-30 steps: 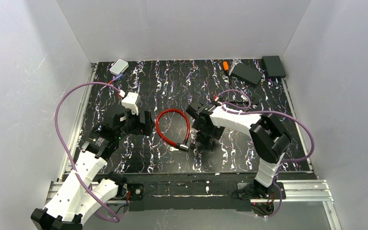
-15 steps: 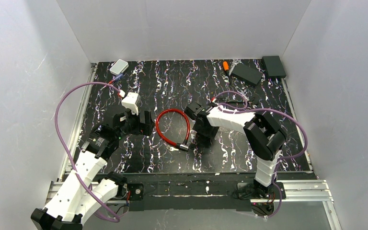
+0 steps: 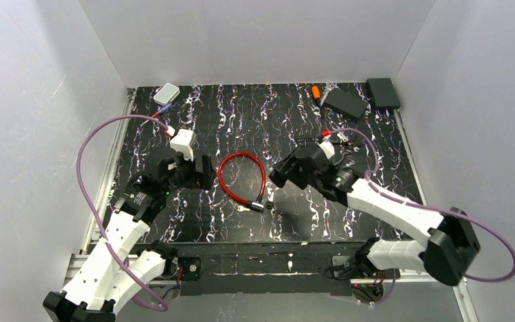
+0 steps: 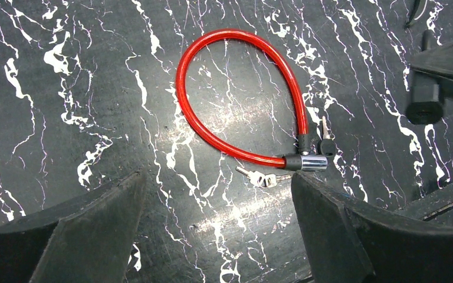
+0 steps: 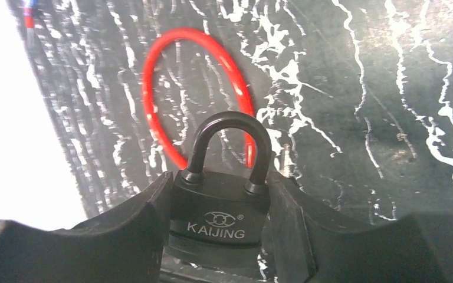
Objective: Unlock with the key
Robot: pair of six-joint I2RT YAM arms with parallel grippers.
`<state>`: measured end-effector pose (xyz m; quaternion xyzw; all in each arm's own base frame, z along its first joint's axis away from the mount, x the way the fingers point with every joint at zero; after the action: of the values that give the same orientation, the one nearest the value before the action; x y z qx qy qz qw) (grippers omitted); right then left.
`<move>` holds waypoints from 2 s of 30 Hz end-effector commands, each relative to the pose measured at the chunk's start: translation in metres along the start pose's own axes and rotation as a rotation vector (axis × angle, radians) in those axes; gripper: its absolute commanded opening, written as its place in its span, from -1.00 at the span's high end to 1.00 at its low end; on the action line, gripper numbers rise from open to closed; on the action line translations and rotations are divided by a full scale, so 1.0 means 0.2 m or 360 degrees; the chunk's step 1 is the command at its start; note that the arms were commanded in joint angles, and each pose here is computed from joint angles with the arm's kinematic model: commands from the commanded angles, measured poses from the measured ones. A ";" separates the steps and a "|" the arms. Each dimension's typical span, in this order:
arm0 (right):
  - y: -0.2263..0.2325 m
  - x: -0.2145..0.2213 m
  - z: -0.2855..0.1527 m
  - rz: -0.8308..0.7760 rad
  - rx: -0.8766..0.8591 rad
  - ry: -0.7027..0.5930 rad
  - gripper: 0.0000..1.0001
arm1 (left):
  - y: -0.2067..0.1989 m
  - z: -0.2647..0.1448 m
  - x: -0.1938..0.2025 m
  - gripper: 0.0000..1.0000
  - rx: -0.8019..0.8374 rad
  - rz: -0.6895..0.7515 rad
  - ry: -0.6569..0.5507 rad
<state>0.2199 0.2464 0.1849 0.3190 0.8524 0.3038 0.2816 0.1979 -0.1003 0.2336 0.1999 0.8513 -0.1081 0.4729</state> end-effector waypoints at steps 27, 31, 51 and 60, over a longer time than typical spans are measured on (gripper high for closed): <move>0.23 -0.18 -0.49 0.0373 -0.0776 -0.0100 0.97 | -0.21 -0.06 -0.09 -0.68 0.0478 0.0093 -0.0207; 0.06 -0.18 -0.38 0.0287 -0.0398 -0.0193 0.97 | -0.20 -0.05 -0.08 -0.66 0.0467 0.0095 -0.0193; -0.39 -0.11 0.15 -0.0210 0.0443 -0.0032 0.97 | -0.20 -0.03 -0.07 -0.64 0.0437 0.0111 -0.0158; -0.44 -0.12 0.21 -0.0281 0.0533 -0.0068 0.97 | -0.19 -0.03 -0.07 -0.63 0.0426 0.0116 -0.0161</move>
<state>0.2074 0.1744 0.0809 0.2986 0.9219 0.0905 0.2297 0.1821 -0.1369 0.2487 0.2808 0.7988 -0.2204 0.4843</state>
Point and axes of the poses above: each gripper's point midway between its finger pads, its own z axis out along the fingers, its own y axis along the line the jaws close on, x = y × z, the point moved 5 cm from there along -z, back along the fingers, and after that the axes turned 12 degrees about z, right-handed, at the moved point
